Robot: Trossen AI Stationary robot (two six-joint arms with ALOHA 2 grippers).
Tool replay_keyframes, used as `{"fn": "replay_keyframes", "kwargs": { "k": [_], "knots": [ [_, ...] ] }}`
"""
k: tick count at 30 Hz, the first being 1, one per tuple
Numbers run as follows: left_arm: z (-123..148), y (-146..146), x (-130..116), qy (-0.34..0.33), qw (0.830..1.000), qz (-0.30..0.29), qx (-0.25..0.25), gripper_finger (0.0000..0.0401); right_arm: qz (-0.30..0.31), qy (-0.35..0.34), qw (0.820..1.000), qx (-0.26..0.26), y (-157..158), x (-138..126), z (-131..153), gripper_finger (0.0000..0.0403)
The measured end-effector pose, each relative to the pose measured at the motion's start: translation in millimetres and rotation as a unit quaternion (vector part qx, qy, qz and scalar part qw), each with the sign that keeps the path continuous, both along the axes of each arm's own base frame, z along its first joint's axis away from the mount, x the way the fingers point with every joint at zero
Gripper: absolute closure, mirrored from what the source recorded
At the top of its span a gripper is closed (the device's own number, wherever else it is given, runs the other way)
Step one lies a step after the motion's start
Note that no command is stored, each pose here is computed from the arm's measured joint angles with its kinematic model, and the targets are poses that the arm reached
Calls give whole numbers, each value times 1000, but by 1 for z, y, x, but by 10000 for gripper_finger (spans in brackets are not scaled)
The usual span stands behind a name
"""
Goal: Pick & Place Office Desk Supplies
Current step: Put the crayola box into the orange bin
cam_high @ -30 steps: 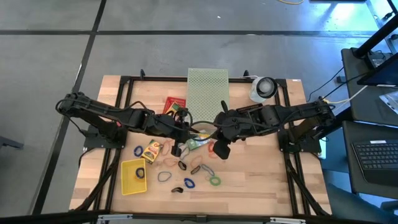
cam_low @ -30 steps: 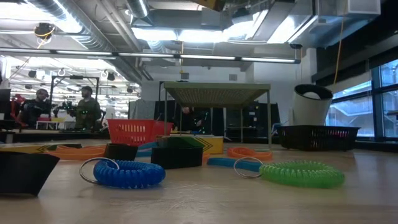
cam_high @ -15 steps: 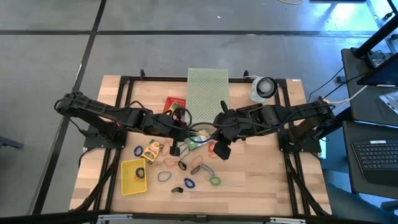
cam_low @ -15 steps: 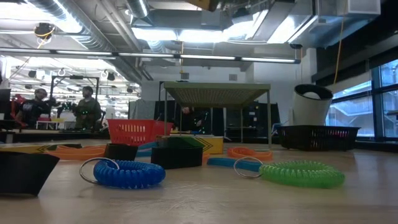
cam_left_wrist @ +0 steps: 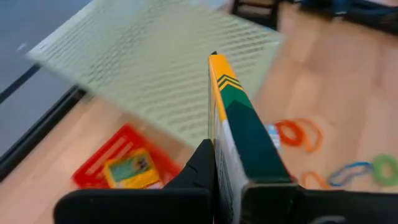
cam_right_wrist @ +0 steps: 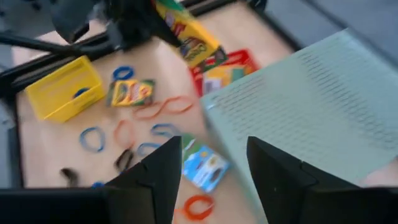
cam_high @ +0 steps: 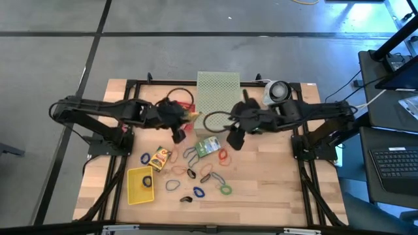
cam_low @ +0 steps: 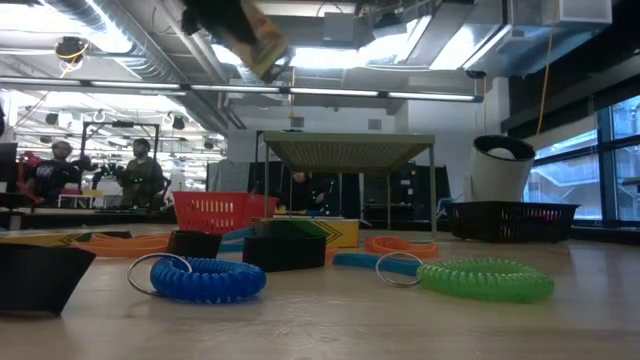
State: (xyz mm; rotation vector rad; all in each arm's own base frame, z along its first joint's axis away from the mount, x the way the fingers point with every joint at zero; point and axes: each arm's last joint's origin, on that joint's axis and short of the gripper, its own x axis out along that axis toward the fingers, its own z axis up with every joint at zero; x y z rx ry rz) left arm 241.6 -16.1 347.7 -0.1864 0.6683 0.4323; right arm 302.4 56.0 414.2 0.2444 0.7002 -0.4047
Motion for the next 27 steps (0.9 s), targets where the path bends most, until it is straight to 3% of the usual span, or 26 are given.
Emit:
{"fn": "replay_keyframes", "kwargs": {
  "k": [8, 15, 20, 27],
  "knots": [
    [-40, 39, -7, 38, 990, 101, -87, 384, -28, -46, 998, -34, -12, -30, 26, 252],
    [-77, 68, -6, 10, 981, 127, -146, 384, -33, -47, 998, -39, -17, -53, 36, 277],
    [-104, 85, -16, 28, 969, 155, -193, 384, -35, -40, 998, -43, -19, -61, 38, 293],
    [-115, 100, -17, 1, 958, 172, -229, 384, -21, -20, 997, -66, -19, -62, 37, 311]
  ]
}}
